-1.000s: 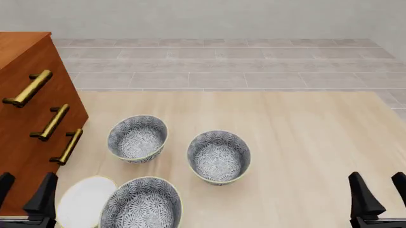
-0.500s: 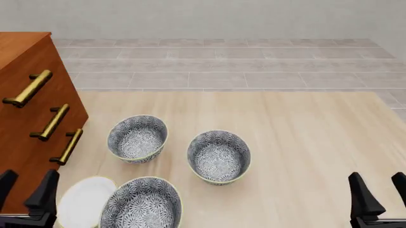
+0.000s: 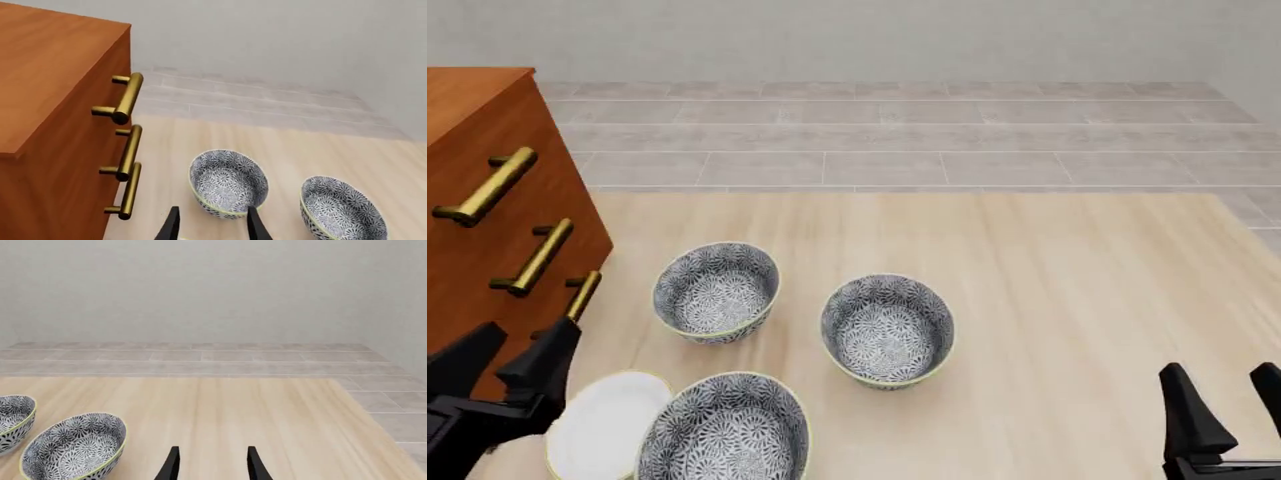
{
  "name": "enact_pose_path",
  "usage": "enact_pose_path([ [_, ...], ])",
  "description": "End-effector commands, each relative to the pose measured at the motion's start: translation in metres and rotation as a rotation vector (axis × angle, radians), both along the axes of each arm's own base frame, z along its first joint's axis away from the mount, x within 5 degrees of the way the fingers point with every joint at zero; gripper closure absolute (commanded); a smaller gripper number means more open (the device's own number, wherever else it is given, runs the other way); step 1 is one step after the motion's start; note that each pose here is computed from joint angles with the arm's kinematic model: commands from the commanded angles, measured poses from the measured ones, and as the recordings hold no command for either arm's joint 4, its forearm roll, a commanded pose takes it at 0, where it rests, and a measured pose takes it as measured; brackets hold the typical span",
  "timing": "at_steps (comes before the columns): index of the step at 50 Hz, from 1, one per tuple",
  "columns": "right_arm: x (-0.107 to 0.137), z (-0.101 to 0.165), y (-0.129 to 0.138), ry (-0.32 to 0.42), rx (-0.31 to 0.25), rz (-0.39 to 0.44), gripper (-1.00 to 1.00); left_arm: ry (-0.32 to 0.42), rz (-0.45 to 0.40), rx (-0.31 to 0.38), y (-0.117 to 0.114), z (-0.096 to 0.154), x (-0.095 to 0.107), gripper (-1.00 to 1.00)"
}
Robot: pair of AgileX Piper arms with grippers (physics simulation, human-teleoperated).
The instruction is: Stack the bowl at the front on the bowl in the middle.
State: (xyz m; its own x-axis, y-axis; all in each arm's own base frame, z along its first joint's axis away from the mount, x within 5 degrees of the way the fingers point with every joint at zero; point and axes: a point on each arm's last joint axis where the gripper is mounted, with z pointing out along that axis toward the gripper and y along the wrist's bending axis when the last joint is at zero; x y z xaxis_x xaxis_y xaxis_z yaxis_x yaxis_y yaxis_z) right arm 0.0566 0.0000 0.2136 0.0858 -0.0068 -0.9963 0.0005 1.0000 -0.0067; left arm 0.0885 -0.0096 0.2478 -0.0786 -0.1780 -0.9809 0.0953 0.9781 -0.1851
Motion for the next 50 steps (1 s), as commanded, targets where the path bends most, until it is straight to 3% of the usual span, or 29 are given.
enact_pose_path([
  [1, 0.0, 0.0, 0.0, 0.0, 0.0, 0.0, -1.0, 0.123, -0.045, -0.057, -0.009, 0.006, 0.025, -1.0],
  [4, 0.0, 0.0, 0.0, 0.0, 0.0, 0.0, -1.0, 0.142, -0.064, -0.062, -0.012, 0.007, 0.028, -1.0],
  [5, 0.0, 0.0, 0.0, 0.0, 0.0, 0.0, -1.0, 0.144, -0.06, -0.068, -0.012, 0.022, 0.029, -1.0],
  [7, 0.0, 0.0, 0.0, 0.0, 0.0, 0.0, -1.0, 0.143, -0.056, -0.065, -0.011, 0.016, 0.03, -1.0],
  [8, 0.0, 0.0, 0.0, 0.0, 0.0, 0.0, -1.0, 0.195, -0.053, -0.084, -0.014, 0.016, 0.041, -1.0],
  [10, 0.0, 0.0, 0.0, 0.0, 0.0, 0.0, -1.0, 0.196, -0.038, -0.081, -0.013, 0.023, 0.047, -1.0],
  [12, 0.0, 0.0, 0.0, 0.0, 0.0, 0.0, -1.0, 0.228, -0.024, -0.097, -0.012, 0.014, 0.053, -1.0],
  [15, 0.0, 0.0, 0.0, 0.0, 0.0, 0.0, -1.0, 0.247, -0.014, -0.095, -0.012, 0.02, 0.063, -1.0],
  [18, 0.0, 0.0, 0.0, 0.0, 0.0, 0.0, -1.0, 0.276, -0.018, -0.1, -0.015, 0.003, 0.07, -1.0],
  [22, 0.0, 0.0, 0.0, 0.0, 0.0, 0.0, -1.0, 0.279, -0.021, -0.094, -0.016, 0.016, 0.077, -1.0],
  [23, 0.0, 0.0, 0.0, 0.0, 0.0, 0.0, -1.0, 0.293, -0.019, -0.097, -0.017, 0.005, 0.081, -1.0],
  [28, 0.0, 0.0, 0.0, 0.0, -0.001, 0.0, -1.0, 0.311, -0.033, -0.081, -0.021, -0.002, 0.09, -1.0],
  [35, 0.001, 0.0, 0.0, 0.0, -0.001, 0.001, -1.0, 0.316, -0.027, -0.04, -0.02, -0.004, 0.1, -1.0],
  [45, 0.001, 0.0, 0.0, 0.0, 0.0, 0.0, -1.0, 0.346, -0.018, -0.04, -0.021, -0.011, 0.118, -1.0],
  [50, 0.001, 0.0, 0.0, 0.0, 0.0, 0.0, -1.0, 0.327, 0.008, -0.024, -0.015, -0.011, 0.123, -1.0],
])
